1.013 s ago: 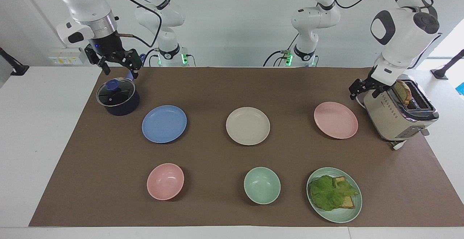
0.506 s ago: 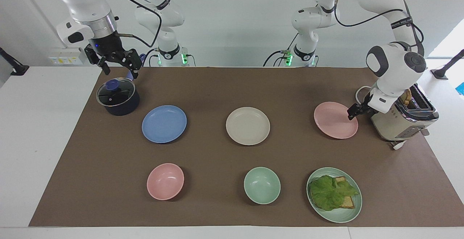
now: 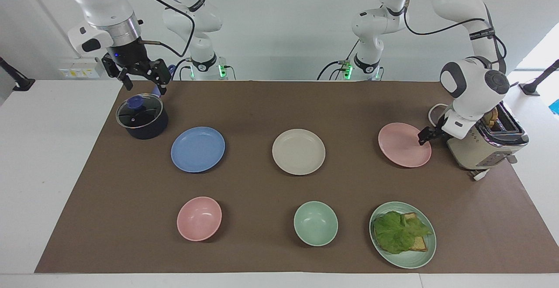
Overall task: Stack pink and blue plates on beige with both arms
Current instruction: 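Reach the left gripper to the pink plate rim and grasp it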
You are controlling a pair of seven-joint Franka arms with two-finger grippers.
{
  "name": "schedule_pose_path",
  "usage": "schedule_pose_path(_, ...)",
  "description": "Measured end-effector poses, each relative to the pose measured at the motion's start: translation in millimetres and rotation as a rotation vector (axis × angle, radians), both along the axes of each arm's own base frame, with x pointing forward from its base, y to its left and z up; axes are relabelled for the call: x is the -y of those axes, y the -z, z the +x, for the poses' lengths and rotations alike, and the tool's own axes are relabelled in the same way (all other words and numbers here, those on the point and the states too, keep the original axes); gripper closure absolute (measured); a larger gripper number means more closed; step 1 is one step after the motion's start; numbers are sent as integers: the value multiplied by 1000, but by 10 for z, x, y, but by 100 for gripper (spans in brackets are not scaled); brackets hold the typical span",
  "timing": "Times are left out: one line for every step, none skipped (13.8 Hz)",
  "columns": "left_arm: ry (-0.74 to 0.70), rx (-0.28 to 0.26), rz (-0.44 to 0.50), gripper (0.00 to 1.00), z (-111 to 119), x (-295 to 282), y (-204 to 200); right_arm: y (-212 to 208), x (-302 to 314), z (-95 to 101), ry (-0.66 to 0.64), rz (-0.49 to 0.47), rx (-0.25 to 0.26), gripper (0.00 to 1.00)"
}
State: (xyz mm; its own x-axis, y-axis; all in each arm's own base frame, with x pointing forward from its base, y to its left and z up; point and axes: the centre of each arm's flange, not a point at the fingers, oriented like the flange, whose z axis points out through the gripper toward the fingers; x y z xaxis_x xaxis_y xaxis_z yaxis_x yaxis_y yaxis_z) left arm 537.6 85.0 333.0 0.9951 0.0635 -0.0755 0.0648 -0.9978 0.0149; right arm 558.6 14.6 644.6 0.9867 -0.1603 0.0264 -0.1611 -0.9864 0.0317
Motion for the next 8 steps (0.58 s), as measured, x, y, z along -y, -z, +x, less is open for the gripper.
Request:
schedule_pose_path(2,-3,-1,0,-18,14,33,0,0,0,0,0,0,0)
schedule_pose_path(4,-2,-1,6,-31,18,64,0,0,0,0,0,0,0)
schedule_pose_path(6,0,0,6,-37,18,101,0,0,0,0,0,0,0)
schedule_pose_path(9,3,0,7,-36,16,128,0,0,0,0,0,0,0)
schedule_pose_path(13,1,-1,7,-39,11,150,0,0,0,0,0,0,0)
schedule_pose_path(16,-2,-2,8,-42,5,173,0,0,0,0,0,0,0)
schedule_pose_path(18,-4,-2,9,-44,1,196,0,0,0,0,0,0,0)
schedule_pose_path(19,-5,-2,9,-43,0,211,0,0,0,0,0,0,0)
